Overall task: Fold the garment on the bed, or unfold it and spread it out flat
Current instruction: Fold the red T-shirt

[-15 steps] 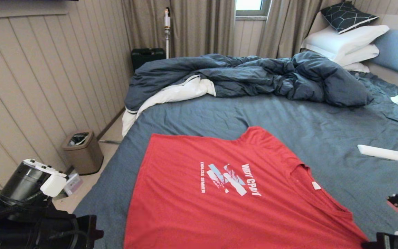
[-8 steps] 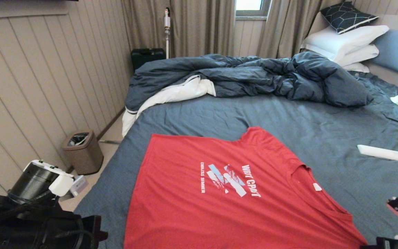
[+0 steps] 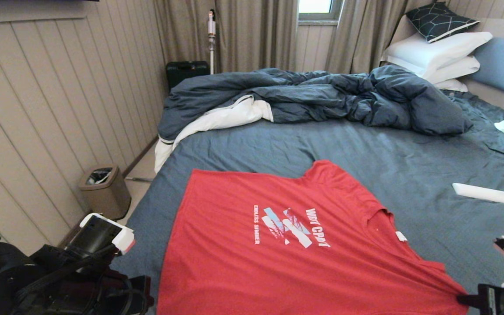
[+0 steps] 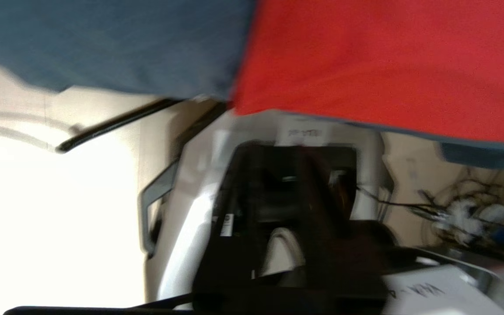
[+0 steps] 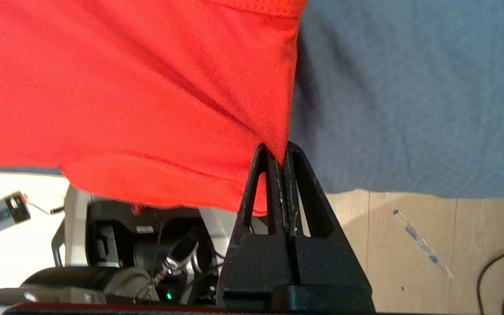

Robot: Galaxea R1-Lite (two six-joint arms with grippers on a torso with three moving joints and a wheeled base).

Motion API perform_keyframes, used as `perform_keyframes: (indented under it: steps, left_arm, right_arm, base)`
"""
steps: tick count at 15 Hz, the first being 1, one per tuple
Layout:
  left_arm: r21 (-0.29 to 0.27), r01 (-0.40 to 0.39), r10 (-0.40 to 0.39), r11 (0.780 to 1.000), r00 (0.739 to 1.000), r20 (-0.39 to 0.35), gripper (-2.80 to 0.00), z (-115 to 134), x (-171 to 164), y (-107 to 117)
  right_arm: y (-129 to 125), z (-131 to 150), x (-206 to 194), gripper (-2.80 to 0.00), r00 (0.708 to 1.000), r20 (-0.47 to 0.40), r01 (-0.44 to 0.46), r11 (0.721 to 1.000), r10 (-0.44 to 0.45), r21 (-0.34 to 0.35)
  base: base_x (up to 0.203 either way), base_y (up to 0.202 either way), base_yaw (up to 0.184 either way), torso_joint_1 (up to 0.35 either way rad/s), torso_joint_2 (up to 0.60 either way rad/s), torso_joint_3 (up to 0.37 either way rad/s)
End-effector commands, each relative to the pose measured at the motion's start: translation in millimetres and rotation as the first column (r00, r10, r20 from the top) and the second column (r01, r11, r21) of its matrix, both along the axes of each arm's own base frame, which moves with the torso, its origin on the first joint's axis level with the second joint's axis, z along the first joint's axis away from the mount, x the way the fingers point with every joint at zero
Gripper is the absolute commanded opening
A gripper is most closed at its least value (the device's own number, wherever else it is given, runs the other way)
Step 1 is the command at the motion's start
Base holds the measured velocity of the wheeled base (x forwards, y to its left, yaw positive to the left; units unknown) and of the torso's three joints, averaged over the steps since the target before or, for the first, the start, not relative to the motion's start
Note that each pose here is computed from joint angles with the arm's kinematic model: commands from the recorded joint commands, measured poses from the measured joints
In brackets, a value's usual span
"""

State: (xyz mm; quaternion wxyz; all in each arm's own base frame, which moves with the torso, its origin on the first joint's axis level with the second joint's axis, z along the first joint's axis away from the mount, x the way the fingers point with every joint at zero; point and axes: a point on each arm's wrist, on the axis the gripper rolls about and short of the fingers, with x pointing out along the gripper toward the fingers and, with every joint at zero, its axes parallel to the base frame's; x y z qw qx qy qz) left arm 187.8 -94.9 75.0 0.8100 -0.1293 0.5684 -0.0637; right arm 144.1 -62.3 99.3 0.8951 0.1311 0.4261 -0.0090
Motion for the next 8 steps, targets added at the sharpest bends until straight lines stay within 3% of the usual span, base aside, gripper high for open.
perform_keyframes:
  steps: [1,4,8]
  left_arm:
    - [0.038,-0.012,0.013,0.999,0.999,-0.033,0.0,-13,1,0]
    - [0.067,-0.014,0.015,0.998,1.0,-0.011,0.0,-27,7,-5]
    - [0.069,0.02,-0.017,0.997,0.999,-0.043,0.0,-37,6,-14]
  right_arm:
    - [-1,4,2,-2.8,1.0,0.019,0.002,1.0,-0.001,-0.002]
    - [0,15,5,-2.8,0.998,0.067,0.017,1.0,-0.017,-0.006]
    - [3,17,6,-2.8,0.997,0.078,-0.006,1.0,0.006,-0.009]
  base:
    - [0.0,0.0,0.0,0.0,0.0,0.0]
    - [0.0,0.0,0.0,0.0,0.0,0.0]
    - [0.0,0.0,0.0,0.0,0.0,0.0]
